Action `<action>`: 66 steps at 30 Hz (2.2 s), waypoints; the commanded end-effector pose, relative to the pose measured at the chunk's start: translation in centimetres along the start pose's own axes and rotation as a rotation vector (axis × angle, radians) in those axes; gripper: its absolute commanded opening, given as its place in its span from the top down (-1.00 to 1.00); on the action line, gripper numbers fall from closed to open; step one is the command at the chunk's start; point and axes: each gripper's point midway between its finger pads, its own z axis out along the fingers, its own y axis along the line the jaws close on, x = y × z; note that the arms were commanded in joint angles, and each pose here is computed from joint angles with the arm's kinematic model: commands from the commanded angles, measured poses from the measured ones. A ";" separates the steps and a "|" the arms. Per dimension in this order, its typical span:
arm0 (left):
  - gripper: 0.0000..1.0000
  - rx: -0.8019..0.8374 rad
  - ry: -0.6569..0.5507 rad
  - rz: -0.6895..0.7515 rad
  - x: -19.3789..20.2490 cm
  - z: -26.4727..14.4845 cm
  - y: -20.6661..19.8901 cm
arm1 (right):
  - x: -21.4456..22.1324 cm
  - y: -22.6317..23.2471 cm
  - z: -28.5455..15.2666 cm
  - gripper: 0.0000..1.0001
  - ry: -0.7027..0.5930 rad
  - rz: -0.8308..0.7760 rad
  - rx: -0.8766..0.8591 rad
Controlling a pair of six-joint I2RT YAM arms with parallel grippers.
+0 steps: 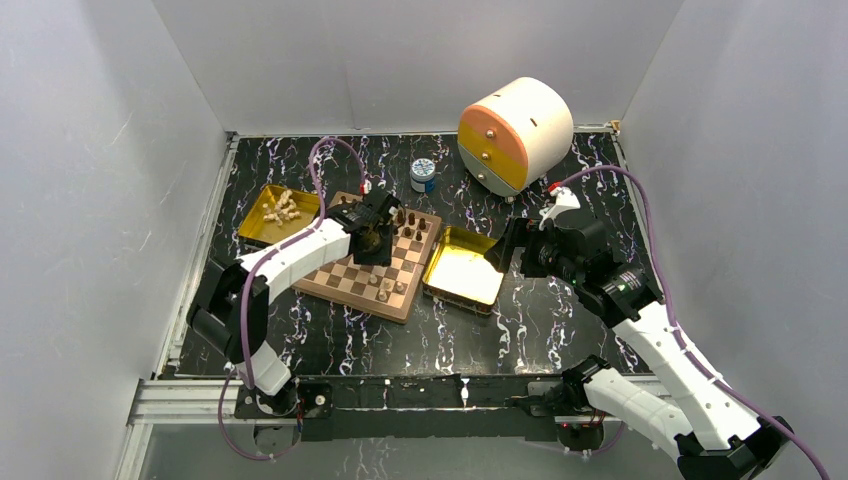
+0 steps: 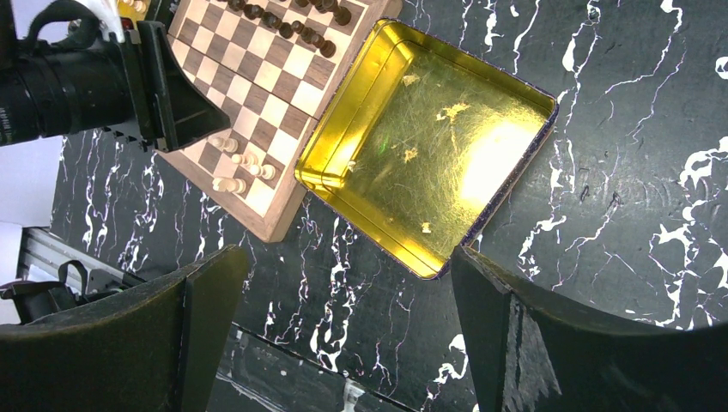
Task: Set up the chess pieces on the board
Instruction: Place the chess piece on the chessboard, then pick up the chess piece from the storage box.
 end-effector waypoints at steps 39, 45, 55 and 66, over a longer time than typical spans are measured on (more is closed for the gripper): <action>0.53 -0.323 -0.132 -0.531 -13.0 4.0 27.9 | -2.1 1.0 -0.2 -0.97 -0.057 -0.005 -0.021; 0.53 -0.360 -0.125 -0.517 -13.0 4.7 28.7 | -2.0 0.9 0.0 -0.97 -0.055 -0.007 -0.016; 0.51 -0.366 -0.099 -0.512 -12.2 5.9 29.0 | -2.1 0.7 0.1 -0.97 -0.057 -0.012 -0.006; 0.52 -0.366 -0.065 -0.513 -11.3 6.9 29.3 | -2.3 0.5 0.0 -0.97 -0.061 -0.019 0.007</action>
